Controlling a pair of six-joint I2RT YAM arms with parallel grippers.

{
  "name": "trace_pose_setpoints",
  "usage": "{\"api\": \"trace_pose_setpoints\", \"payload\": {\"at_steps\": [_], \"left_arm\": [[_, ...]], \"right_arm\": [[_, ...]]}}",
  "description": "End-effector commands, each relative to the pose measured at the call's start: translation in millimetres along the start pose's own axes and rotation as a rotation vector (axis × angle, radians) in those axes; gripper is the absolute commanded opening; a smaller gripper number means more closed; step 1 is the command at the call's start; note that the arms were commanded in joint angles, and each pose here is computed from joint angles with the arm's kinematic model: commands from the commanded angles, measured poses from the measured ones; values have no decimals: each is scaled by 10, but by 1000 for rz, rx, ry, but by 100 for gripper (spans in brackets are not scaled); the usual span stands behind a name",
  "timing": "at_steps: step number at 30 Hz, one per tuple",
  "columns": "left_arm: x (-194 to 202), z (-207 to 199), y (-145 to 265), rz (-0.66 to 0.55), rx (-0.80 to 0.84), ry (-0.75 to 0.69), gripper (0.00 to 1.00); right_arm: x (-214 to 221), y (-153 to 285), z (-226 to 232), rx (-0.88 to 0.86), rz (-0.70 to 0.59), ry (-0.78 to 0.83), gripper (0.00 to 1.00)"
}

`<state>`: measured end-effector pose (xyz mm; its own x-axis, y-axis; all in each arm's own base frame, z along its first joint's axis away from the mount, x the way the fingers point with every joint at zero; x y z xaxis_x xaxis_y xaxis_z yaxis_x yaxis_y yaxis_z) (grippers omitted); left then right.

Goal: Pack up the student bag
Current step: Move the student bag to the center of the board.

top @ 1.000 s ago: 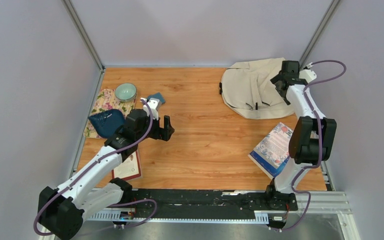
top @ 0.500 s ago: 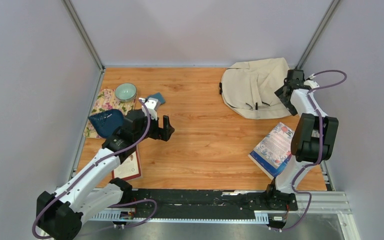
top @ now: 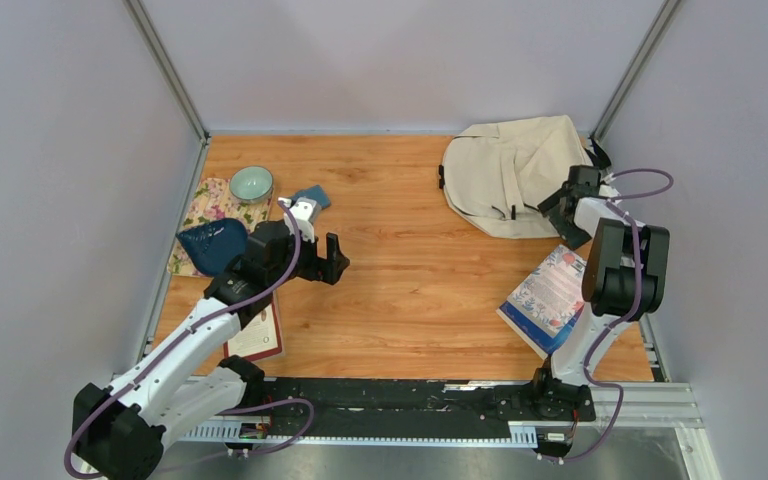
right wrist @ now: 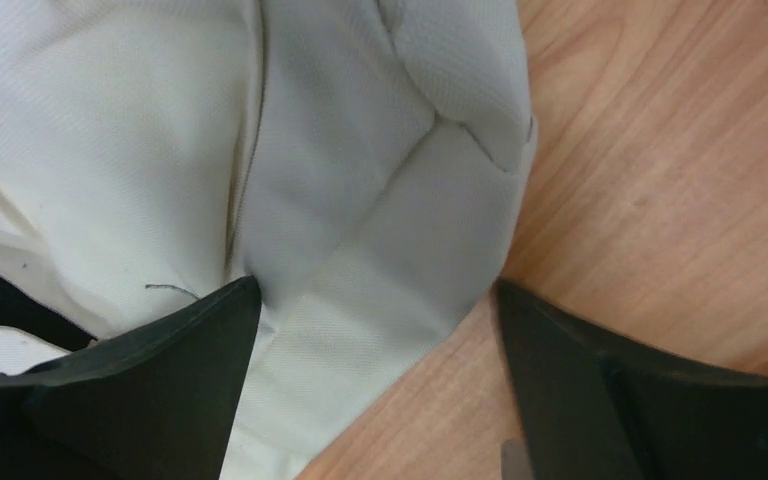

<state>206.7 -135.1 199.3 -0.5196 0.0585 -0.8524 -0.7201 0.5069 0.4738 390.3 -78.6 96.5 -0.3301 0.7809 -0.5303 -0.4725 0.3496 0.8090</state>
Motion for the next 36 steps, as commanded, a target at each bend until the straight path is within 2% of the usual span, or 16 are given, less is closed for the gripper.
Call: {"api": "trace_pose_setpoints", "payload": {"at_steps": [1, 5, 6, 8, 9, 11, 12, 13, 16, 25, 28, 29, 30, 31, 34, 36], "left_arm": [[-36, -19, -4, -17, 12, -3, 98], [-35, -15, -21, -11, 10, -2, 98], [-37, -13, -26, -10, 10, 1, 98], [-34, -16, -29, -8, 11, 0, 98], [-32, -13, -31, -7, 11, 1, 98], [-27, -12, -39, -5, 11, 3, 98], [-25, -14, -38, -6, 13, 4, 98], [-14, -15, -45, -2, 12, 7, 98], [-5, -7, -51, 2, 10, 12, 98], [-12, 47, -77, 5, -25, 40, 99], [-13, 50, -102, -6, -16, 55, 99], [5, 49, -113, -5, -11, 58, 99], [9, 44, -126, -5, -5, 61, 99], [7, 35, -136, -2, 7, 60, 99], [-36, -2, -132, -6, 41, 45, 98], [-62, -14, -123, -20, 47, 48, 98]], "right_arm": [[-97, -142, 130, -136, -6, -50, 92], [-132, -191, 106, -144, 7, -77, 85], [-120, -200, 107, -149, 18, -77, 75], [-116, -214, 93, -150, 25, -84, 67], [-111, -208, 92, -156, 25, -80, 51], [-93, -181, 96, -185, 26, -76, 28], [-86, -153, 121, -212, 35, -76, 4], [-96, -117, 146, -235, 30, -75, 0], [-122, 74, 267, -345, 46, -73, 0], [-82, 1016, 712, -670, 67, 31, 0], [154, 1330, 787, -745, 100, 88, 0], [423, 1390, 782, -751, 140, 126, 0], [516, 1434, 768, -757, 140, 144, 0], [759, 1635, 839, -814, 164, 197, 0], [1311, 1675, 680, -817, 231, 231, 0], [1546, 1632, 527, -822, 272, 185, 0]]}}
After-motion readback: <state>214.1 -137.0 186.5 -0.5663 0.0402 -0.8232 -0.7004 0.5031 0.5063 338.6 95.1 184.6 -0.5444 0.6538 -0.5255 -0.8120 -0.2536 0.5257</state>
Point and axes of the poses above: each gripper's point midway between its finger pads, its own y axis back along the fingers, its own z axis along the line the jaws close on, x = y × z, the point moved 7 cm from there along y, back along the fingers, and after that the axes turned 2 degrees about -y, right-handed, at the moved point
